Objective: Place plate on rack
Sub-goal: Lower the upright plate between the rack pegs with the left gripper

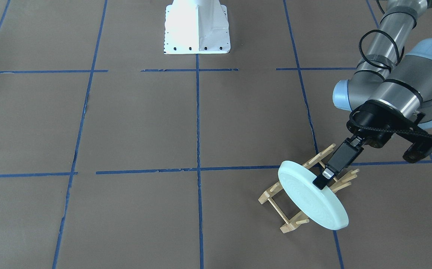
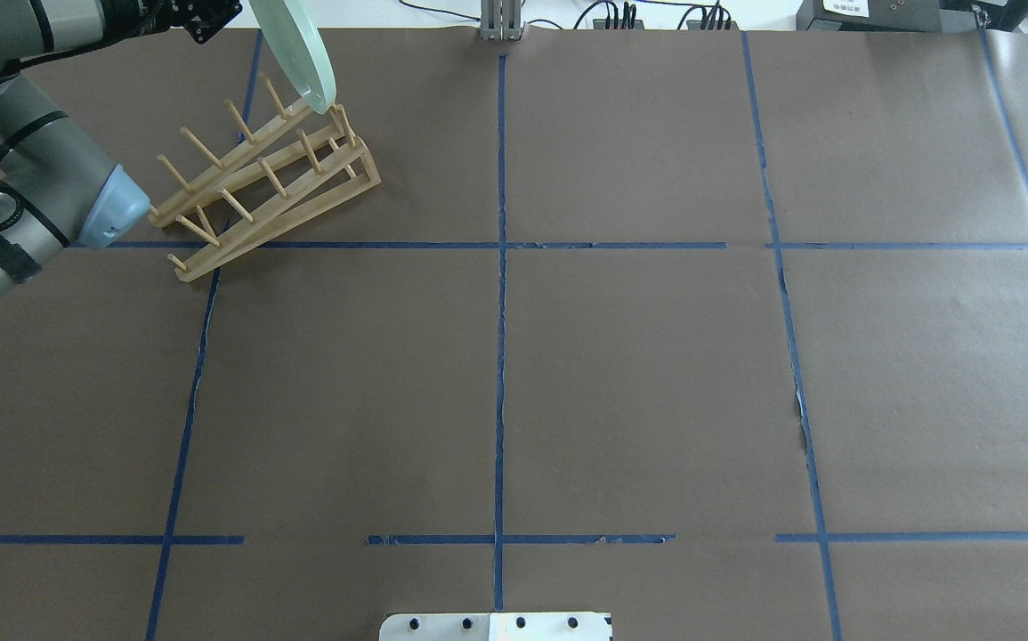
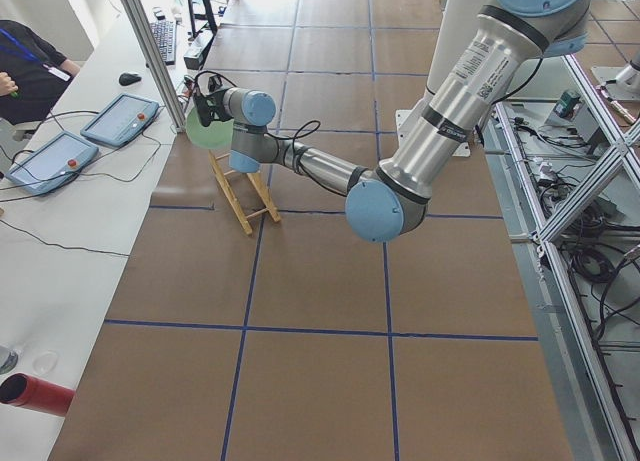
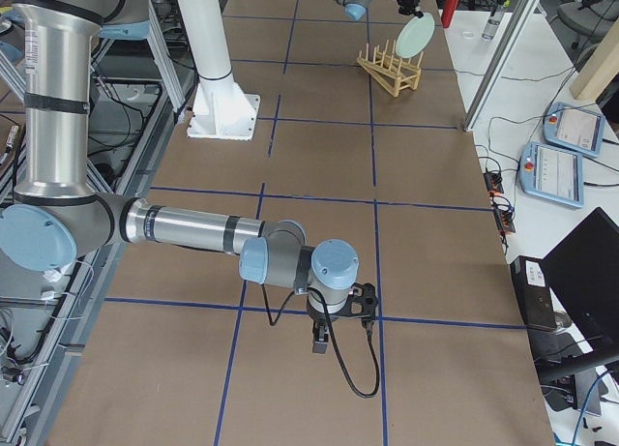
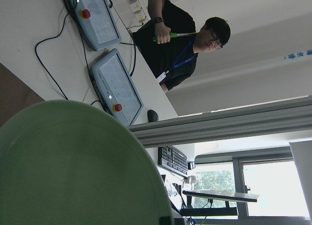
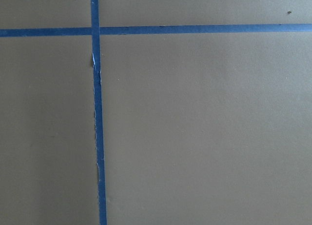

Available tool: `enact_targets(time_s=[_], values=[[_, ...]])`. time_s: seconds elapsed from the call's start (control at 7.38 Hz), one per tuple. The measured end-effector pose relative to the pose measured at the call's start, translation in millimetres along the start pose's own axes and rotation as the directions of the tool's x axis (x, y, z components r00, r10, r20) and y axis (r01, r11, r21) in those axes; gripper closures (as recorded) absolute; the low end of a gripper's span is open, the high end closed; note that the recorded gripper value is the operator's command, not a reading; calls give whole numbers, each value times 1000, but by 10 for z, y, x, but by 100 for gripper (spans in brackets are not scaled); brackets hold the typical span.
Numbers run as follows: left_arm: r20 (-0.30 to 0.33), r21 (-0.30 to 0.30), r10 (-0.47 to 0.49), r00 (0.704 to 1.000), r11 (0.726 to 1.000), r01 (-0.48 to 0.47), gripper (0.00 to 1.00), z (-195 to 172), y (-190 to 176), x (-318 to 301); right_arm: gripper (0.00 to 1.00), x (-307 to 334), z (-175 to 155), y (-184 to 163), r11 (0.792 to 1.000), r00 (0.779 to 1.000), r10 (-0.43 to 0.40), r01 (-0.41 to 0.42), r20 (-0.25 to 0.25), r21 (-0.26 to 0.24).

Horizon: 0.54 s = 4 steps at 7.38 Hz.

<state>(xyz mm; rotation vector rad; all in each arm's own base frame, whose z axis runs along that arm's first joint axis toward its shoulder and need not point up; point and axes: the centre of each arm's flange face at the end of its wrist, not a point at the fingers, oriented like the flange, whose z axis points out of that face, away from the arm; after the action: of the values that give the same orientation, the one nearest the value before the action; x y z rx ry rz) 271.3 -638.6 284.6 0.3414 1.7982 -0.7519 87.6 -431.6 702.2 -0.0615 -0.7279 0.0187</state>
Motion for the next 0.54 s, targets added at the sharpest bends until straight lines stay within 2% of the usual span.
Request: enact_targets(time_s=[0.54], values=[[43,-7,-9,999,1000,10,100,43,108,-315,0,0,0,0,1000,1000,0,0,0,0]])
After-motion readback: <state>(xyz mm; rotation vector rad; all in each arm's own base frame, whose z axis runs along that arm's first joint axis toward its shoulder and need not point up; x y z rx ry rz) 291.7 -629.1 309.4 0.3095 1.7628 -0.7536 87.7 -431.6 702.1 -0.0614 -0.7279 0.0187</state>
